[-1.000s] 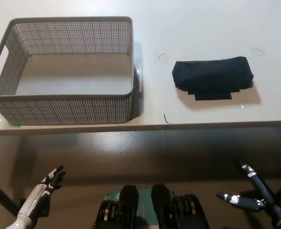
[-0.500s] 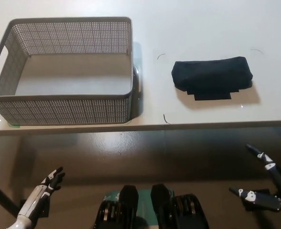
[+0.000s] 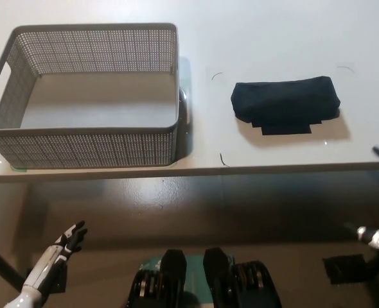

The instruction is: Use the right hand to pick up the pencil case on the right hand side and put it into a grey container on the left side

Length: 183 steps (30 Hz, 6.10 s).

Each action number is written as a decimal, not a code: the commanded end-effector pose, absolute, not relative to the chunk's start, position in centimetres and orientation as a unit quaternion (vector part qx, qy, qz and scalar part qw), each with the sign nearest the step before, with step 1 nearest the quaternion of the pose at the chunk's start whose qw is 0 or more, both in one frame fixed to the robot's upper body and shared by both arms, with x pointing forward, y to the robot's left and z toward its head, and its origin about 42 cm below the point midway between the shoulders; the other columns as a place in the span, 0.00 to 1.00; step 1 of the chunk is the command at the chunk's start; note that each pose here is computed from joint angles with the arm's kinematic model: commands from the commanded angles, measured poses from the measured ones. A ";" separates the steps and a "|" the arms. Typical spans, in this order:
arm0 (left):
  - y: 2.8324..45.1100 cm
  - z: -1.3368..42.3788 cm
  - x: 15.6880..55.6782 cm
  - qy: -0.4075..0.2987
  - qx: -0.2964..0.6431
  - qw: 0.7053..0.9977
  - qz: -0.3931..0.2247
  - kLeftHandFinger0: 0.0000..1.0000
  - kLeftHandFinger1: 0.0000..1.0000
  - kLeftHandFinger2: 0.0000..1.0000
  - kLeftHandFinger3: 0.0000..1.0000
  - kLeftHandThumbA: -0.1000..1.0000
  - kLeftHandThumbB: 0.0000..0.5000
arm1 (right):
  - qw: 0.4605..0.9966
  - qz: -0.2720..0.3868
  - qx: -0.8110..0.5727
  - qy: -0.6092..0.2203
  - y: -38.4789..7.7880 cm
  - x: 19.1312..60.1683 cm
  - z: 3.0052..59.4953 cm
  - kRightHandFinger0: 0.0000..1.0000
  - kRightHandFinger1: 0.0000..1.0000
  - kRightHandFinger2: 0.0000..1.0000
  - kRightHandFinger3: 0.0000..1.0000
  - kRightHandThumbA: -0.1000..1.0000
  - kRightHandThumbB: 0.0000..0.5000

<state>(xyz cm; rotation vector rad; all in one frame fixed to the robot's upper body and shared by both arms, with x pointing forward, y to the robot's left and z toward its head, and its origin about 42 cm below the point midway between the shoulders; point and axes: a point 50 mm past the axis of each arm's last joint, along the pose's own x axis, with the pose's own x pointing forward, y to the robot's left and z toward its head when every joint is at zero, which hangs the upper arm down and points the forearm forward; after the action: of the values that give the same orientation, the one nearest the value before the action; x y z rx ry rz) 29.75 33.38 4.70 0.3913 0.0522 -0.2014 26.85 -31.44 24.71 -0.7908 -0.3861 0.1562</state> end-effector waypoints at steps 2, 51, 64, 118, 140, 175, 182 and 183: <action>34.0 6.3 30.4 -0.008 0.221 0.968 -0.119 1.00 1.00 1.00 1.00 1.00 0.50 | 0.869 0.054 -0.446 -0.207 -31.9 28.6 28.2 1.00 1.00 1.00 1.00 0.93 0.62; 34.0 5.1 28.8 0.019 0.218 0.967 -0.133 1.00 1.00 1.00 1.00 1.00 0.77 | 0.732 0.157 -0.662 -0.017 -19.7 56.4 40.5 1.00 1.00 1.00 1.00 0.84 1.00; 34.3 5.2 29.0 0.017 0.227 0.964 -0.136 1.00 1.00 1.00 1.00 1.00 0.73 | 0.724 0.173 -0.668 -0.011 -17.7 57.1 40.5 1.00 1.00 1.00 1.00 0.86 1.00; 33.9 3.8 27.3 0.011 0.209 0.966 -0.150 1.00 1.00 1.00 1.00 0.99 0.77 | 0.705 0.245 -0.650 0.142 -18.0 55.6 19.1 1.00 1.00 1.00 1.00 0.83 1.00; 33.9 4.2 27.9 0.007 0.213 0.965 -0.151 1.00 1.00 1.00 1.00 1.00 0.83 | 0.810 0.126 -0.573 0.003 -16.8 52.3 13.5 0.04 0.29 0.50 0.19 0.00 0.48; 34.3 3.9 27.6 0.021 0.219 0.964 -0.152 0.99 1.00 1.00 1.00 1.00 0.84 | 0.822 0.080 -0.460 -0.326 -8.1 55.6 34.9 0.01 0.55 0.83 0.99 0.00 0.34; 34.2 3.7 27.6 0.019 0.213 0.965 -0.154 0.99 1.00 1.00 1.00 1.00 0.80 | 0.808 0.090 -0.455 -0.362 -5.3 54.5 38.0 0.00 0.49 0.79 0.90 0.00 0.34; 34.2 3.7 27.6 0.020 0.212 0.965 -0.154 0.99 1.00 1.00 1.00 1.00 0.80 | 0.804 0.094 -0.456 -0.370 -4.8 54.2 38.4 0.00 0.47 0.78 0.89 0.00 0.35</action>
<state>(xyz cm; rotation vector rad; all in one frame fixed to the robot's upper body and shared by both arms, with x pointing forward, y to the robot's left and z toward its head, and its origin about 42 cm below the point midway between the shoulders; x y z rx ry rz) 27.34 33.46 2.83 0.4153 0.0848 -0.3057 54.64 -7.45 32.49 -0.9880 -0.6743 0.2038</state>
